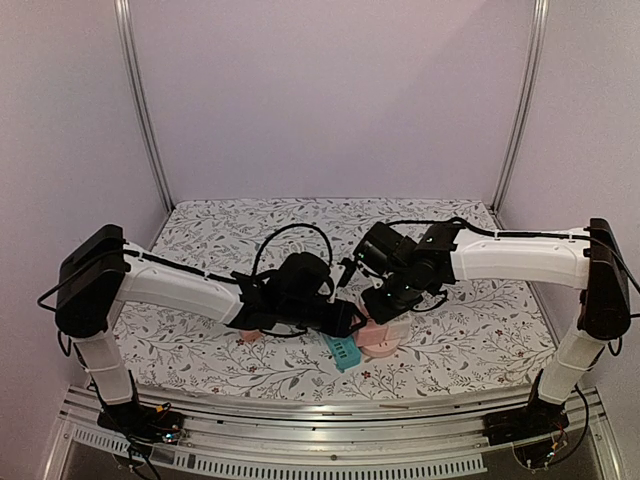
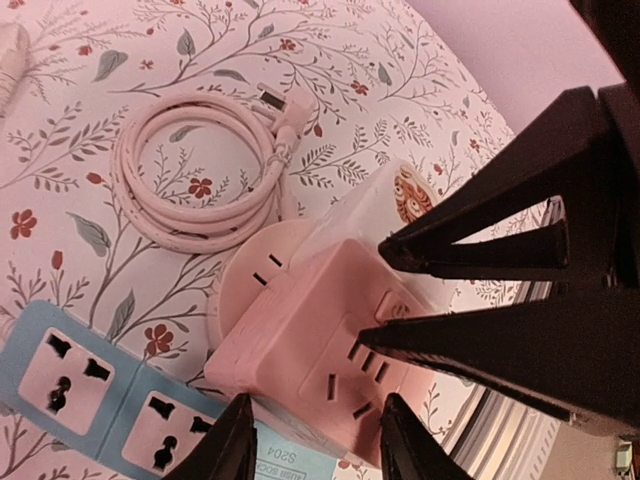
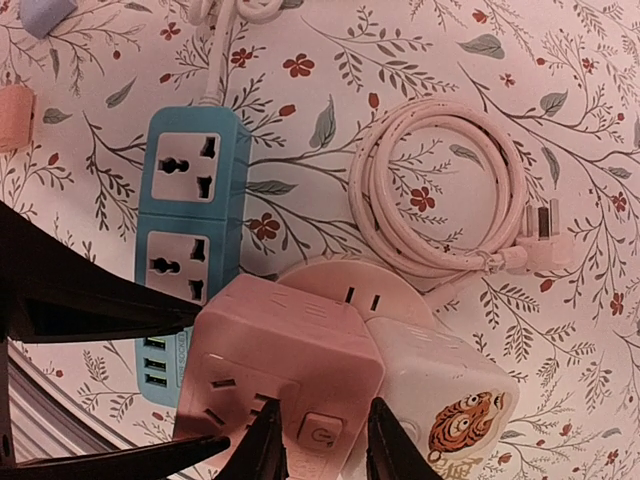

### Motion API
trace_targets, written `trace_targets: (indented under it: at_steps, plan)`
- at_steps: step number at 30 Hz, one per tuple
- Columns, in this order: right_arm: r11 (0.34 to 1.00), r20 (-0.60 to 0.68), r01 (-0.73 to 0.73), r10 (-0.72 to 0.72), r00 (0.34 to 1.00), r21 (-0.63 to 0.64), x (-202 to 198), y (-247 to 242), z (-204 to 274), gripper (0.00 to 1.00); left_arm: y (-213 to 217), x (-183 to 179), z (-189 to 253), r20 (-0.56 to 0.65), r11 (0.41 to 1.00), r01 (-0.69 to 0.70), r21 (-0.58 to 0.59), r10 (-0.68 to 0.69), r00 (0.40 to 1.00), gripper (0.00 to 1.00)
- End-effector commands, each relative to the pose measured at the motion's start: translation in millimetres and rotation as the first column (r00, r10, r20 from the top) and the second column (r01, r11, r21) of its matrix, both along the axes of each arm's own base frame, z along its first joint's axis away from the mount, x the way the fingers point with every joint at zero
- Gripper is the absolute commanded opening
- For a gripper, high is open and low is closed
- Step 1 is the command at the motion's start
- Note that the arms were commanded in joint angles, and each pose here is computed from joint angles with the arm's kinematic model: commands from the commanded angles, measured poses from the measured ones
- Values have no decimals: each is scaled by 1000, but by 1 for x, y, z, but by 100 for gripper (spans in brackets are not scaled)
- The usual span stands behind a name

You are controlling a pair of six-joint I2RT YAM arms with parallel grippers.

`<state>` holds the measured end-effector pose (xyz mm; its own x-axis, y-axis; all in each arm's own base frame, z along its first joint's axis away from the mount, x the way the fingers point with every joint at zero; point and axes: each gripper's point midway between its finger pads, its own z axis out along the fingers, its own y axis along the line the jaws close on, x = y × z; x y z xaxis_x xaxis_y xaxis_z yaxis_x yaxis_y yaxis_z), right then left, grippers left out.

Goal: Insert the plug

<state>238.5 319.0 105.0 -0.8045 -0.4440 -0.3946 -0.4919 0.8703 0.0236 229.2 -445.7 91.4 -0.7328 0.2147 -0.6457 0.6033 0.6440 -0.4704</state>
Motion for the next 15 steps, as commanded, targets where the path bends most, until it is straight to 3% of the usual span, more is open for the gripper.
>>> trace_targets:
  at_steps: [1,15]
  plan:
    - [996,-95,-76,71,993,-50,-27,-5,-24,28,9,-4,-39,-10,989,-24,143,26,1000,41]
    - [995,-126,-79,71,990,-65,-31,-5,-40,29,41,-15,-90,-52,950,-59,305,79,996,38]
